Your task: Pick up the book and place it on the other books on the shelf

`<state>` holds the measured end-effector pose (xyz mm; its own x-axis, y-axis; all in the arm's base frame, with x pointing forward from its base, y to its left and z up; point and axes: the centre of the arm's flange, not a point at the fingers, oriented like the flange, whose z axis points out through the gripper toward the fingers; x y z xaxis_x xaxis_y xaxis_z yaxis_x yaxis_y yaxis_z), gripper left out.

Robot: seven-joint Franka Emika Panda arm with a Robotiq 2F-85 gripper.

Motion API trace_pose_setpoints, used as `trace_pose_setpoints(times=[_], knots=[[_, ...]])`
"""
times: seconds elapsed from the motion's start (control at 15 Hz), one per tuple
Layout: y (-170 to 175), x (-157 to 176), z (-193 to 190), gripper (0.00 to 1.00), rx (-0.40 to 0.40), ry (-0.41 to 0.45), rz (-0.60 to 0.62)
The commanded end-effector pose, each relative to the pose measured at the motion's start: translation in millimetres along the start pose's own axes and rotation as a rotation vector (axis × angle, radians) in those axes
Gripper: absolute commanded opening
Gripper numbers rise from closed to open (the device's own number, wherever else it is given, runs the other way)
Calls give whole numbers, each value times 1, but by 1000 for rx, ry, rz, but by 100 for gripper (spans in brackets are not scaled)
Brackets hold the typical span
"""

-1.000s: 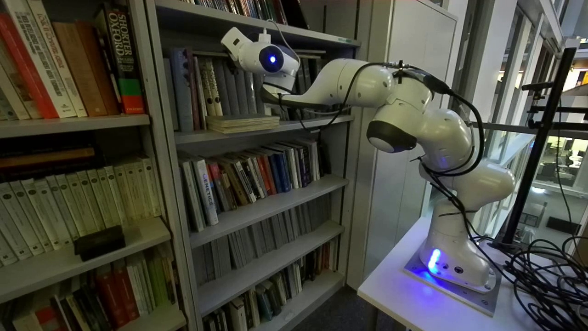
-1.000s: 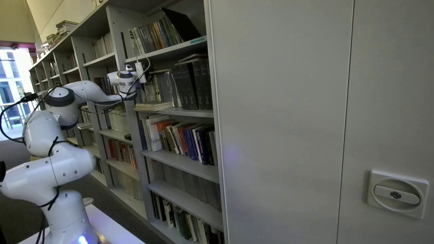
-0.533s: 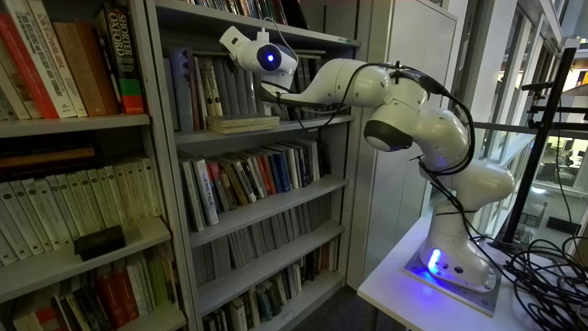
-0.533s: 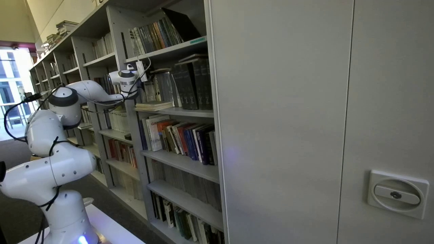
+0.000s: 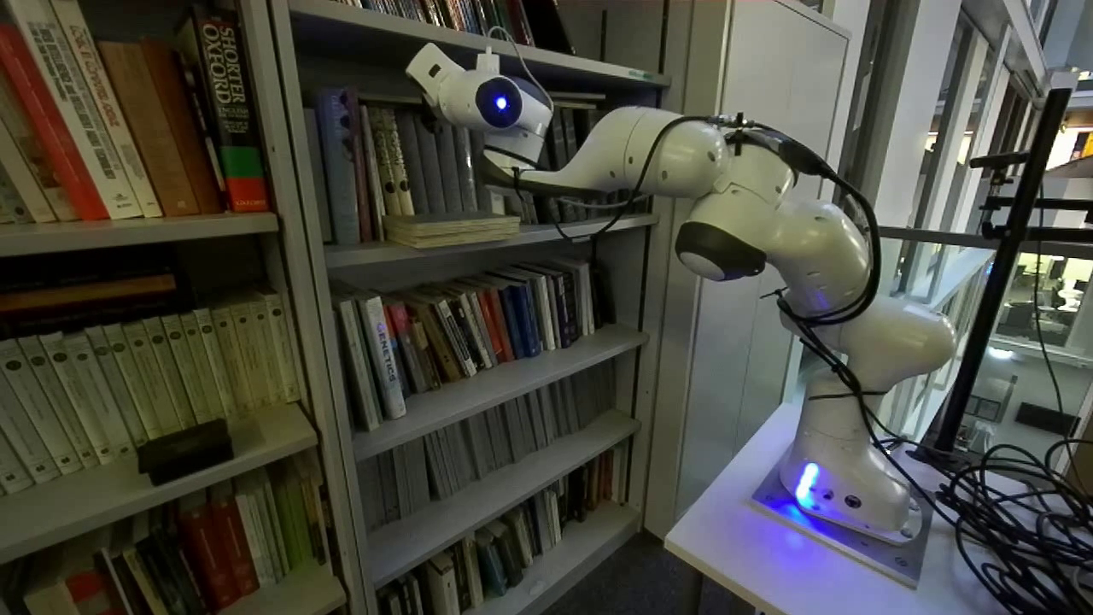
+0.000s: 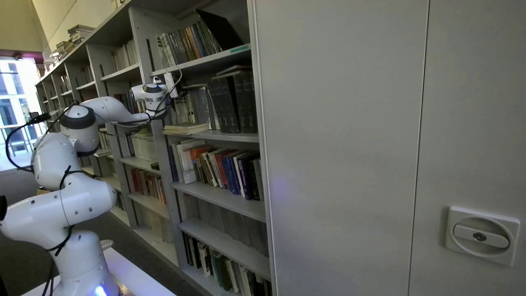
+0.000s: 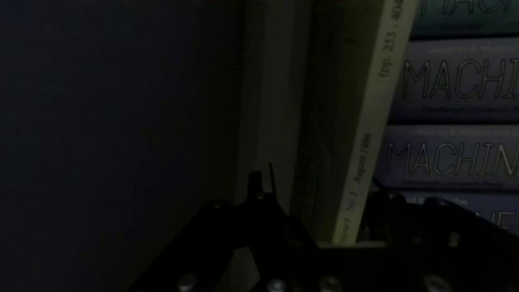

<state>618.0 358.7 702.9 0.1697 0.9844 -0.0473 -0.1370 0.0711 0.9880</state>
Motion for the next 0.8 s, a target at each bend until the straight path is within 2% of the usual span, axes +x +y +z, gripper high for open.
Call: trace_pose_setpoints(times=[0.0, 0.13, 0.2, 0.53, 0.6, 0.67, 0.73], knots=[[13, -6, 1, 81, 5, 26, 15], [12, -5, -3, 96, 8, 33, 21], [12, -4, -5, 100, 8, 35, 23], [13, -3, -14, 100, 8, 45, 30], [13, -3, -17, 94, 6, 46, 31], [14, -2, -21, 74, 3, 48, 28], [15, -2, -23, 78, 1, 50, 28]])
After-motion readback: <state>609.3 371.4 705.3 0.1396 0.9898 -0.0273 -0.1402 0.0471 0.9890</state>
